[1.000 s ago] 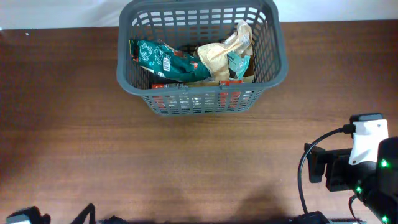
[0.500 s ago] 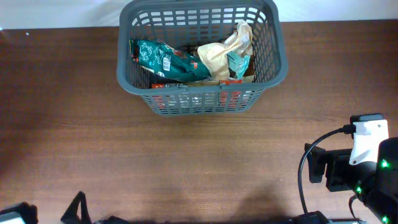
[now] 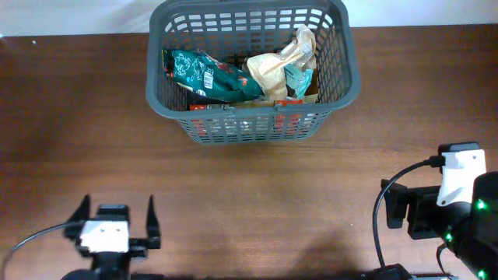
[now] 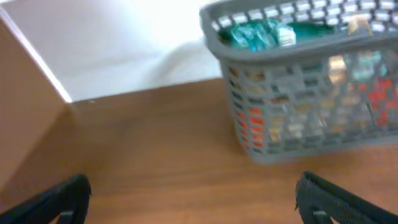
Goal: Pack container
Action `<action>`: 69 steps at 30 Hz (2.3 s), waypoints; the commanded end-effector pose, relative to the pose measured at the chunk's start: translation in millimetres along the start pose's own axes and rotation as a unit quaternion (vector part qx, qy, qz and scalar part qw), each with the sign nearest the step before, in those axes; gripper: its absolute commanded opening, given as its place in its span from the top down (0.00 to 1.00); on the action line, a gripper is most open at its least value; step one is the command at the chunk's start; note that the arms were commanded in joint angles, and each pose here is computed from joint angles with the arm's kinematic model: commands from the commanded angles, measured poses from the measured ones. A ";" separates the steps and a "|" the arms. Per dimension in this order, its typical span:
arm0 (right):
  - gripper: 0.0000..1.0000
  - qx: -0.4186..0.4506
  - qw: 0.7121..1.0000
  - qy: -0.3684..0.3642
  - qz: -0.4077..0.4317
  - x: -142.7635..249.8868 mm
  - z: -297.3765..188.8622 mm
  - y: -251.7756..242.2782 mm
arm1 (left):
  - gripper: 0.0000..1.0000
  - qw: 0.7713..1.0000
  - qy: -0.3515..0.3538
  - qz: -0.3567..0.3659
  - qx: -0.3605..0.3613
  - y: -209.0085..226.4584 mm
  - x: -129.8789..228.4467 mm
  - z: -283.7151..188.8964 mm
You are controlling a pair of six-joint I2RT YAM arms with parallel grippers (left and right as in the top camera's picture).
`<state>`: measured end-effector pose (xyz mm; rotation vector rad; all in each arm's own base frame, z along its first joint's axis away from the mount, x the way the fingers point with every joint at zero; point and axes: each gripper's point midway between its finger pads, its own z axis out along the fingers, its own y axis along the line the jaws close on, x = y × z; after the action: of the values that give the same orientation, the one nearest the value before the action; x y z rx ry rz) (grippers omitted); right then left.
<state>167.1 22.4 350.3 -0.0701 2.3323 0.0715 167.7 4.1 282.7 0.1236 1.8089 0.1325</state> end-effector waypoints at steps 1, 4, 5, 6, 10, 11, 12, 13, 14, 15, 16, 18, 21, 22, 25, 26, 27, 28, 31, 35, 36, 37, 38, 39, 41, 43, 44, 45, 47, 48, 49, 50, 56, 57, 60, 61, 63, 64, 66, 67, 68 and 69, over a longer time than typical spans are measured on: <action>0.01 0.001 1.000 -0.001 0.001 -0.4 -0.2 -0.6 | 0.01 0.997 0.007 0.027 0.074 -32.1 36.2 23.3; 0.01 0.001 1.000 -0.001 0.001 -0.4 -0.2 -0.6 | 0.01 0.994 0.001 0.026 0.102 -46.2 56.1 42.4; 0.01 0.001 1.000 -0.001 0.001 -0.4 -0.2 -0.6 | 0.01 0.994 -0.003 0.026 0.111 -50.7 61.5 48.1; 0.01 0.001 1.000 -0.001 0.001 -0.4 -0.2 -0.6 | 0.01 0.993 -0.007 0.026 0.117 -54.0 65.2 52.3; 0.01 0.001 1.000 -0.001 0.001 -0.4 -0.2 -0.6 | 0.01 0.991 -0.019 0.026 0.131 -63.7 85.6 69.7; 0.01 0.001 1.000 -0.001 0.001 -0.4 -0.2 -0.6 | 0.01 0.991 -0.021 0.027 0.133 -65.0 89.0 72.3; 0.01 0.001 1.000 -0.001 0.001 -0.4 -0.2 -0.6 | 0.01 0.990 -0.023 0.027 0.133 -66.1 92.4 75.1; 0.01 0.001 1.000 -0.001 0.001 -0.4 -0.2 -0.6 | 0.01 0.990 -0.024 0.027 0.133 -67.0 96.6 78.3; 0.01 0.001 1.000 -0.001 0.001 -0.4 -0.2 -0.6 | 0.01 0.990 -0.023 0.027 0.135 -68.2 101.1 81.2; 0.01 0.001 1.000 -0.001 0.001 -0.4 -0.2 -0.6 | 0.01 0.990 -0.022 0.027 0.135 -69.1 104.4 83.2; 0.01 0.001 1.000 -0.001 0.001 -0.4 -0.2 -0.6 | 0.01 0.990 -0.021 0.026 0.136 -69.7 107.5 85.2; 0.01 0.001 1.000 -0.001 0.001 -0.4 -0.2 -0.6 | 0.01 0.990 -0.016 0.026 0.136 -71.0 115.0 88.8; 0.01 0.001 1.000 -0.001 0.001 -0.4 -0.2 -0.6 | 0.01 0.990 -0.017 0.026 0.136 -71.0 115.7 89.5; 0.01 0.001 1.000 -0.001 0.001 -0.4 -0.2 -0.6 | 0.01 0.990 -0.017 0.026 0.136 -71.0 115.6 89.5; 0.01 0.001 1.000 -0.001 0.001 -0.4 -0.2 -0.6 | 0.01 0.990 -0.017 0.026 0.136 -71.1 115.8 89.6; 0.01 0.001 1.000 -0.001 0.001 -0.4 -0.2 -0.5 | 0.01 0.990 -0.016 0.026 0.136 -71.1 115.9 89.6; 0.01 0.001 1.000 -0.001 0.001 -0.4 -0.2 -0.6 | 0.01 0.990 -0.016 0.026 0.136 -71.1 115.9 89.6; 0.01 0.001 1.000 -0.001 0.001 -0.4 -0.2 -0.5 | 0.01 0.990 -0.016 0.026 0.136 -71.1 115.9 89.6; 0.01 0.001 1.000 -0.001 0.001 -0.4 -0.2 -0.6 | 0.01 0.990 -0.016 0.026 0.136 -71.1 115.9 89.6; 0.01 0.001 1.000 -0.001 0.001 -0.4 -0.2 -0.6 | 0.01 0.990 -0.016 0.026 0.136 -71.1 115.9 89.6; 0.01 0.001 1.000 -0.001 0.001 -0.4 -0.2 -0.6 | 0.01 0.990 -0.016 0.026 0.136 -71.1 115.9 89.6; 0.01 0.001 1.000 -0.001 0.001 -0.4 -0.2 -0.6 | 0.01 0.990 -0.016 0.026 0.136 -71.1 115.9 89.6; 0.01 0.001 1.000 -0.001 0.001 -0.4 -0.2 -0.6 | 0.01 0.990 -0.016 0.026 0.136 -71.1 115.9 89.6; 0.01 0.001 1.000 -0.001 0.001 -0.4 -0.2 -0.6 | 0.01 0.990 -0.016 0.026 0.136 -71.1 115.9 89.6; 0.01 0.001 1.000 -0.001 0.001 -0.4 -0.2 -0.6 | 0.01 0.990 -0.016 0.026 0.136 -71.1 115.9 89.6; 0.01 0.001 1.000 -0.001 0.001 -0.4 -0.2 -0.6 | 0.01 0.990 -0.016 0.026 0.136 -71.1 115.9 89.6; 0.01 0.001 1.000 -0.001 0.001 -0.4 -0.2 -0.6 | 0.01 0.990 -0.016 0.026 0.136 -71.1 115.9 89.6; 0.01 0.001 1.000 -0.001 0.001 -0.4 -0.2 -0.6 | 0.01 0.990 -0.016 0.026 0.136 -71.1 115.9 89.6; 0.01 0.001 1.000 -0.001 0.001 -0.4 -0.2 -0.6 | 0.01 0.990 -0.016 0.026 0.136 -71.1 115.9 89.6; 0.01 0.001 1.000 -0.001 0.001 -0.4 -0.2 -0.6 | 0.01 0.990 -0.016 0.026 0.136 -71.1 115.9 89.6; 0.01 0.001 1.000 -0.001 0.001 -0.4 -0.2 -0.6 | 0.01 0.990 -0.016 0.026 0.136 -71.1 115.9 89.6; 0.01 0.009 1.000 0.001 -0.002 0.7 -0.2 -3.3 | 0.01 0.990 -0.016 0.026 0.136 -71.1 115.9 89.6; 0.01 0.020 1.000 -0.017 -0.011 1.0 -0.1 -7.3 | 0.01 0.990 -0.016 0.026 0.136 -71.1 115.9 89.6; 0.01 0.005 0.999 -0.037 -0.017 -1.7 2.9 -1.3 | 0.01 0.990 -0.016 0.026 0.136 -71.1 115.9 89.6; 0.01 -0.035 0.995 -0.086 -0.038 5.2 23.7 16.3 | 0.01 0.990 -0.016 0.026 0.136 -71.1 115.9 89.6; 0.01 -0.045 0.993 -0.096 -0.043 10.9 31.6 20.6 | 0.01 0.990 -0.016 0.026 0.136 -71.1 115.9 89.6; 0.01 -0.064 0.990 -0.114 -0.051 34.4 58.4 28.6 | 0.01 0.990 -0.016 0.026 0.136 -71.1 115.9 89.6; 0.01 -0.067 0.990 -0.115 -0.053 44.8 68.6 29.4 | 0.01 0.990 -0.016 0.026 0.136 -71.1 115.9 89.6; 0.02 -0.068 0.990 -0.113 -0.054 64.6 87.2 29.3 | 0.01 0.990 -0.016 0.026 0.136 -71.1 115.9 89.6; 0.01 -0.068 0.990 -0.111 -0.055 75.5 97.2 28.9 | 0.01 0.990 -0.016 0.026 0.136 -71.1 115.9 89.6; 0.01 -0.068 0.990 -0.111 -0.055 84.3 105.0 28.4 | 0.01 0.990 -0.016 0.026 0.136 -71.1 115.9 89.6; 0.01 -0.071 0.989 -0.114 -0.054 94.1 114.8 28.8 | 0.01 0.990 -0.016 0.026 0.136 -71.1 115.9 89.6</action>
<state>184.5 56.7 235.6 -0.2414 2.0938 0.1790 226.2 -45.0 140.8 0.3463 1.7909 -0.0832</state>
